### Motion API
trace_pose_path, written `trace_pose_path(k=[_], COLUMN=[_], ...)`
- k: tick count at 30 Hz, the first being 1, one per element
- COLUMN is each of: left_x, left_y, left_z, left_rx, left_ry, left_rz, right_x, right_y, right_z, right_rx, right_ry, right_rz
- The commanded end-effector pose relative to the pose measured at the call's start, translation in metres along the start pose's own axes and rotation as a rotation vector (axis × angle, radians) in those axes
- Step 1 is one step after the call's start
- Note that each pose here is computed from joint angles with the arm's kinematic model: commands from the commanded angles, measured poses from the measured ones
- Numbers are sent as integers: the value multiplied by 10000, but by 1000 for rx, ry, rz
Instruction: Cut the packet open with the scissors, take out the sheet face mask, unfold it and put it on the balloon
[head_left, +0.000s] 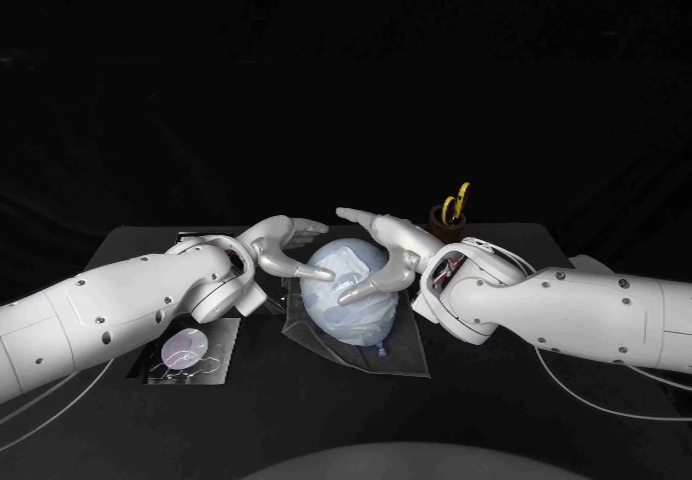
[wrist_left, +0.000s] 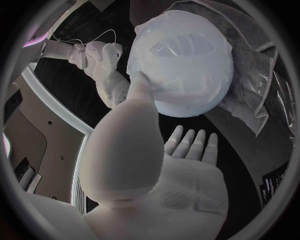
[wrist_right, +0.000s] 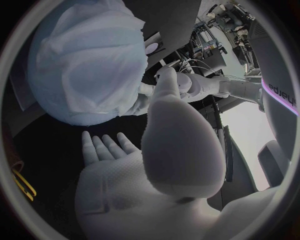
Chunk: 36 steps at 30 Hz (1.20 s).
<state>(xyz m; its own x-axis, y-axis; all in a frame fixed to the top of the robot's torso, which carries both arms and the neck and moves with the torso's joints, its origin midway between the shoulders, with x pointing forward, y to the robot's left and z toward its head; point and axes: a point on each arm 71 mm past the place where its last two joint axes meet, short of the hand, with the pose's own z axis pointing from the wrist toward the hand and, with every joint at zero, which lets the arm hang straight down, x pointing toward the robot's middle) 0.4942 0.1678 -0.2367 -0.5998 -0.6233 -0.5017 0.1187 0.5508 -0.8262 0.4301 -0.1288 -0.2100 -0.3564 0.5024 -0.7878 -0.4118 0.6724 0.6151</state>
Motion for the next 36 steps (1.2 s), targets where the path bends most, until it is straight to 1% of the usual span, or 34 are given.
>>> trace_pose_path(k=[1,6,10,14,20,22,29,36], left_x=[-4,-4,-6,-6,-1,-4,-57,-132], left_y=[1,-1,2,2,-1,1,25,55], left_z=[10,15,19,22,24,20,-26,-113], left_rx=[-14,-19,-27,-34,-38,-38,-16,39], left_ry=[-26,-34,-42,-49,-51,-52,-65,-66], left_rz=[3,-9,-21,-30,-36,-40,-89,-158], right_x=[19,55,79,96,92,87,47,21], right_y=[-52,-84,-107,-118,-141,-165,-292,-391], right_z=[25,42,50,52,52,52,60,72], right_rx=[45,69,83,90,102,115,169,209], right_ry=[33,69,85,90,78,78,75,82], right_rz=[-47,-78,-96,-105,-106,-100,-83,-74])
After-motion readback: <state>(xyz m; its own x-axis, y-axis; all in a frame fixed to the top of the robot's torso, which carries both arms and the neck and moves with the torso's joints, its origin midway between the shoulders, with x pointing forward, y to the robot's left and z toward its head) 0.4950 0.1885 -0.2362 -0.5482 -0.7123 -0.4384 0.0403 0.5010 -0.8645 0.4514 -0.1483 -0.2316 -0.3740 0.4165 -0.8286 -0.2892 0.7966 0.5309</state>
